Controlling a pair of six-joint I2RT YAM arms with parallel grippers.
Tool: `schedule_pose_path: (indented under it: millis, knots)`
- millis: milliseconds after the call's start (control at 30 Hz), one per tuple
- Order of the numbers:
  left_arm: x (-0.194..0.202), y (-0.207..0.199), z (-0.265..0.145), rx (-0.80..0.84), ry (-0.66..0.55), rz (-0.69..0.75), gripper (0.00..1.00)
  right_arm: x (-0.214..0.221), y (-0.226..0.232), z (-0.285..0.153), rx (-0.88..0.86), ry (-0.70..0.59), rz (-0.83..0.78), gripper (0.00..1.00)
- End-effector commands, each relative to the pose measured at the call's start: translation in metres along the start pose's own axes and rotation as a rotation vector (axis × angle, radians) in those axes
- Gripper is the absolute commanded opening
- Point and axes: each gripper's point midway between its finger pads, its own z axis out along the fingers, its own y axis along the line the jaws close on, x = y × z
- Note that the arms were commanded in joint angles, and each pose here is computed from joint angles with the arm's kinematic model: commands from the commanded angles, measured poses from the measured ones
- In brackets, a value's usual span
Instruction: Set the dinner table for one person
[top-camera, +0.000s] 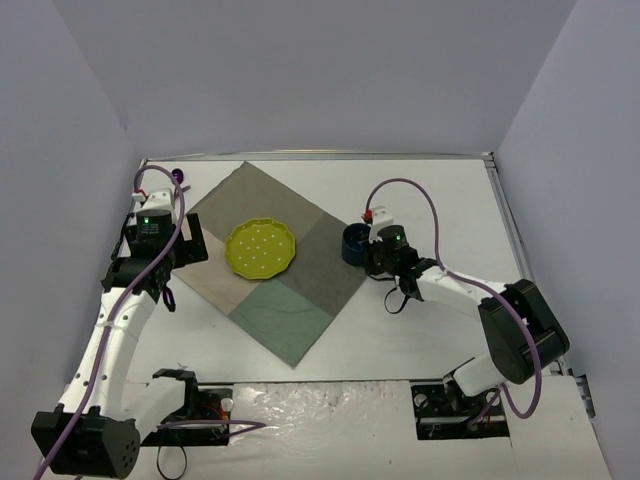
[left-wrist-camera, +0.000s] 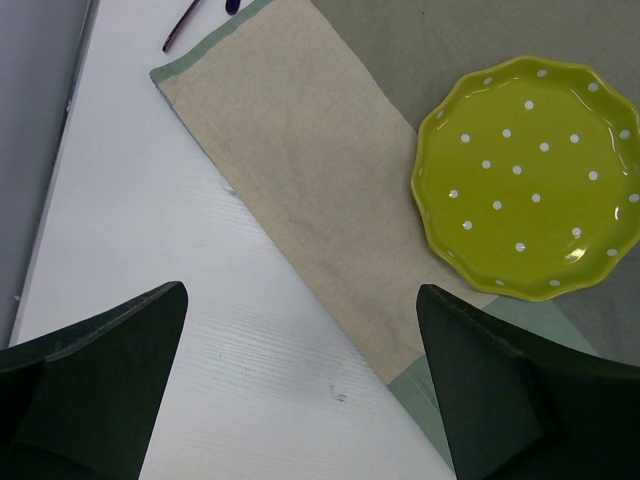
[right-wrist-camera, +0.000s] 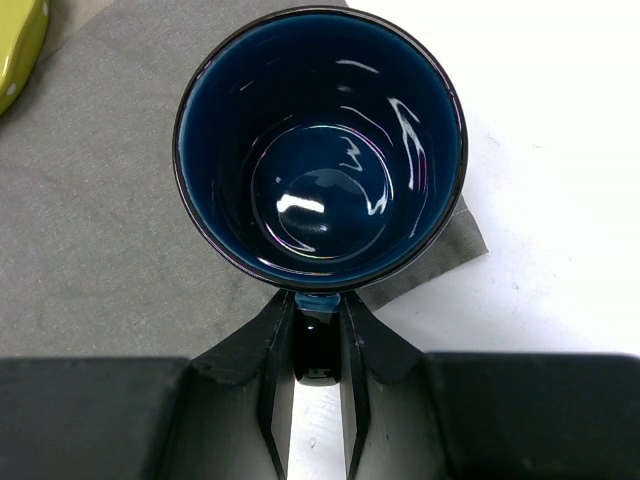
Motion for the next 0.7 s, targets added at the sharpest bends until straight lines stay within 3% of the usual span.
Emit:
schedule_pose_path:
  millis: [0,167,267,433,667]
  knots:
    - [-0.016,-0.003,0.001,0.009,-0.054,-0.028,0.97,-0.035,0.005,-0.001,-0.001,-0.13,0.028,0.25]
    - [-0.015,-0.003,0.003,0.011,-0.049,-0.023,0.97,-0.037,0.005,-0.014,0.006,-0.123,0.037,0.53]
    - [-0.014,-0.006,0.005,0.024,-0.045,-0.02,0.97,-0.057,0.003,-0.033,0.025,-0.166,0.055,0.64]
    - [-0.015,-0.013,0.015,0.046,-0.016,-0.014,0.97,-0.098,0.003,-0.072,0.03,-0.248,0.081,0.96]
    - [-0.06,-0.002,0.05,0.026,0.008,-0.102,0.97,-0.141,0.009,-0.124,-0.015,-0.385,0.114,1.0]
